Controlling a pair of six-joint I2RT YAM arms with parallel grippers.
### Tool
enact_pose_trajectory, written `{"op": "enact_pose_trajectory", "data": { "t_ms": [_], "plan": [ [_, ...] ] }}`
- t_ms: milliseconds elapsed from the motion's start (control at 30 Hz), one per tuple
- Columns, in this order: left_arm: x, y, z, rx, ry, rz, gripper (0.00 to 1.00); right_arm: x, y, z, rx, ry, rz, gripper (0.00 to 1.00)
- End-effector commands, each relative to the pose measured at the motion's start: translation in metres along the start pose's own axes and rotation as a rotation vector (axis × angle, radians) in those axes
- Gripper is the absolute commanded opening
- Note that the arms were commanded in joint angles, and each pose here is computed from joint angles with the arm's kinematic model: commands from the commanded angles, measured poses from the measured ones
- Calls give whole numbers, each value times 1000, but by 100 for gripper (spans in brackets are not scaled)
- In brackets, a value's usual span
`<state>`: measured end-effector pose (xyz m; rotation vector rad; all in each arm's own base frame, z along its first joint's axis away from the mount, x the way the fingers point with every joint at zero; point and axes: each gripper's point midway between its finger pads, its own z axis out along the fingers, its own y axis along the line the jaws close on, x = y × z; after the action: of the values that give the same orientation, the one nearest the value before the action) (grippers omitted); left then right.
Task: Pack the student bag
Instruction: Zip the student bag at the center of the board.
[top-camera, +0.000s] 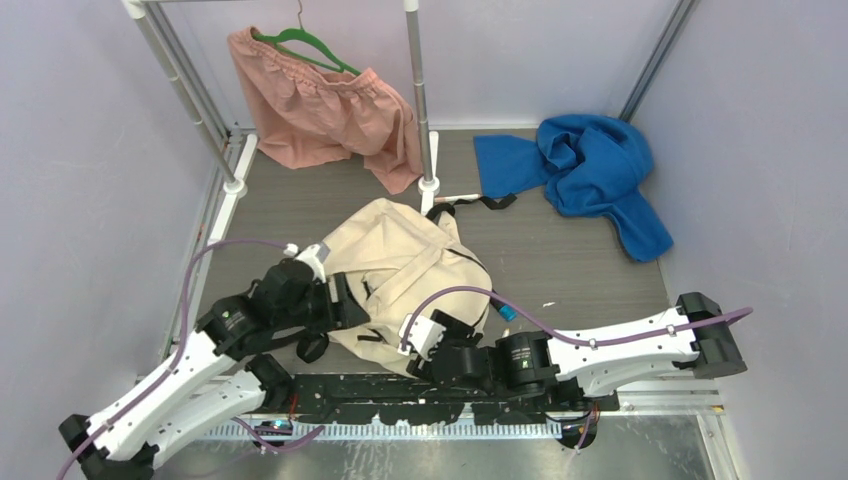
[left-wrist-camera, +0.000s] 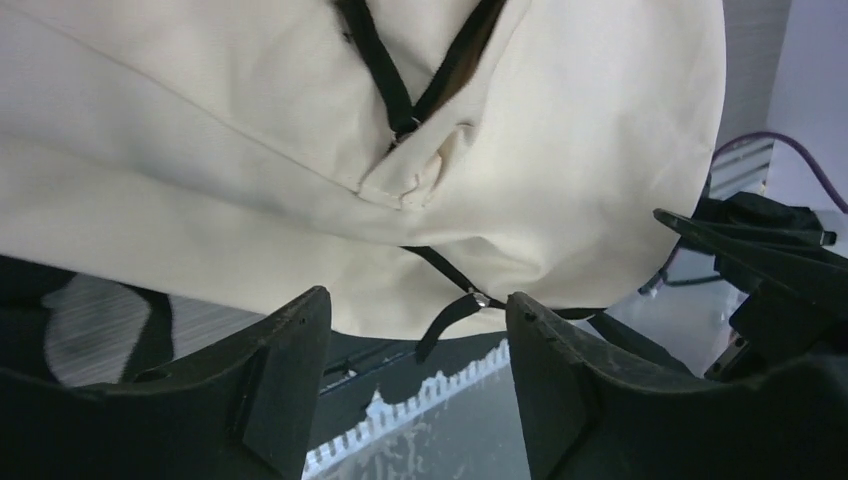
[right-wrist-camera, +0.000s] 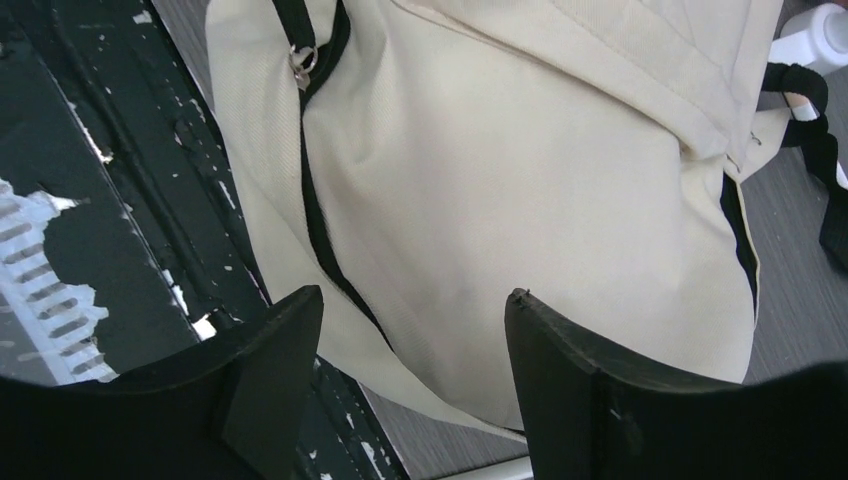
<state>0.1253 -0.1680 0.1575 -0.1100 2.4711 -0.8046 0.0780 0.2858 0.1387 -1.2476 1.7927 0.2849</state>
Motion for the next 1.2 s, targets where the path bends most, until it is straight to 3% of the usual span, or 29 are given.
{"op": "enact_pose_trajectory", "data": {
  "t_ms": [0, 67, 167, 300, 433, 633, 700, 733, 800, 833, 867, 933, 967, 1167],
  "plan": [
    [10, -44, 7, 202, 128, 77, 73, -41, 6, -3, -30, -109, 38, 74],
    [20, -47, 15, 218, 195, 66, 79, -43, 7, 1, -18, -108, 27, 75],
    [30, -45, 24, 220, 251, 47, 81, -45, 11, 7, -18, -105, 25, 76],
    [43, -47, 29, 250, 315, 21, 73, -43, 15, 11, -20, -92, 30, 76],
    [55, -45, 33, 257, 380, 2, 51, -39, 12, 15, -13, -79, 52, 76],
    [50, -46, 29, 263, 346, 9, 20, -36, 7, 17, -10, -66, 67, 75],
    [52, -44, 30, 251, 353, 11, 2, -34, 8, 19, -19, -59, 67, 74],
    [52, -42, 30, 243, 357, 12, 0, -34, 10, 19, -23, -55, 66, 72],
    [54, -39, 30, 230, 363, 16, 0, -32, 13, 22, -35, -41, 60, 65],
    [53, -39, 29, 227, 357, 18, 0, -30, 15, 23, -39, -34, 56, 56],
    [52, -37, 28, 220, 348, 19, 0, -29, 16, 24, -39, -26, 55, 43],
    [46, -30, 26, 174, 309, 23, 0, -28, 16, 25, -37, -14, 57, 7],
    [43, -26, 25, 147, 287, 25, 0, -28, 15, 24, -33, -10, 61, 2],
    [32, 12, 17, -76, 204, 3, 0, -34, 6, 10, -33, -47, 108, 1]
  ]
}}
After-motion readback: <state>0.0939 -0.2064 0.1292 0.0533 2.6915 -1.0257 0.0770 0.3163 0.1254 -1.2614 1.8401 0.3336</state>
